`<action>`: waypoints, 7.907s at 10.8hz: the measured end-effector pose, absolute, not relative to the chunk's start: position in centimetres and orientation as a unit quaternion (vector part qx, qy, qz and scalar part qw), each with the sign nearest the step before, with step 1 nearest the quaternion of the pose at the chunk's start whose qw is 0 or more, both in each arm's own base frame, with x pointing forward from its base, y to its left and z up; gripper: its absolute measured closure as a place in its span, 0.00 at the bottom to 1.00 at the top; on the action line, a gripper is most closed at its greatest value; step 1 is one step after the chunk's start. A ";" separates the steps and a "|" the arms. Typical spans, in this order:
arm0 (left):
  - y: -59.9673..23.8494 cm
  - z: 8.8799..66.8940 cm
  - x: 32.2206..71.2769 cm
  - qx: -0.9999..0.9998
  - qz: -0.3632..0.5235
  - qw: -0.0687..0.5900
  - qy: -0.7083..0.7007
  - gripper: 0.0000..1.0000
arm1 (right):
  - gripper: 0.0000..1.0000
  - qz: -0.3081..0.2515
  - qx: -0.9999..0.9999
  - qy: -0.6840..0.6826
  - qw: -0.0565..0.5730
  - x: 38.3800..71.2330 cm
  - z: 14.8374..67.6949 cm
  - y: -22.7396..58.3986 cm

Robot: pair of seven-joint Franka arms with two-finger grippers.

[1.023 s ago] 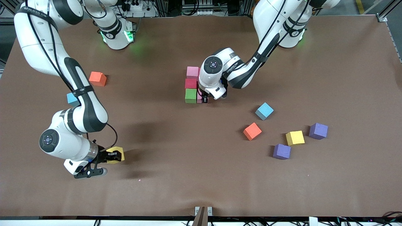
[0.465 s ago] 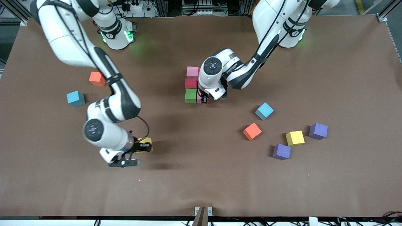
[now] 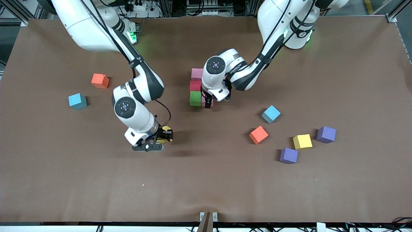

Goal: Arrange 11 blocks into digit 3
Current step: 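Carry the yellow cube with the right gripper while the left gripper releases pink, then grasp the orange cube with the left gripper while the right gripper holds yellow, then lift the orange cube with the left gripper toward the cube row, then place the yellow cube with the right gripper while the left gripper carries orange, then grasp the cyan cube with the right gripper while the left gripper lowers orange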

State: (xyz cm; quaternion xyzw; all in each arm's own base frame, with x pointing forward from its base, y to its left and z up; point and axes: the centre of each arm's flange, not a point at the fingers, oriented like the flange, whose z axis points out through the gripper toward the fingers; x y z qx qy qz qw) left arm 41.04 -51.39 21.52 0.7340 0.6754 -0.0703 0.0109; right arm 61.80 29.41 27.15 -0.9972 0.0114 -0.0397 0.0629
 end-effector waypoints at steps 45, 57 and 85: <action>-26.7 20.4 62.1 0.930 -0.045 -0.021 0.364 0.34 | 0.48 -0.033 -0.997 0.073 0.001 48.3 20.5 46.7; -31.8 24.4 60.7 0.853 -0.045 0.001 0.520 0.40 | 0.48 -0.039 -0.997 0.067 -0.003 48.7 20.5 46.4; -42.3 21.9 45.5 0.721 -0.080 -0.004 0.688 0.40 | 0.00 -0.017 -0.993 -0.103 -0.054 56.5 33.0 -1.1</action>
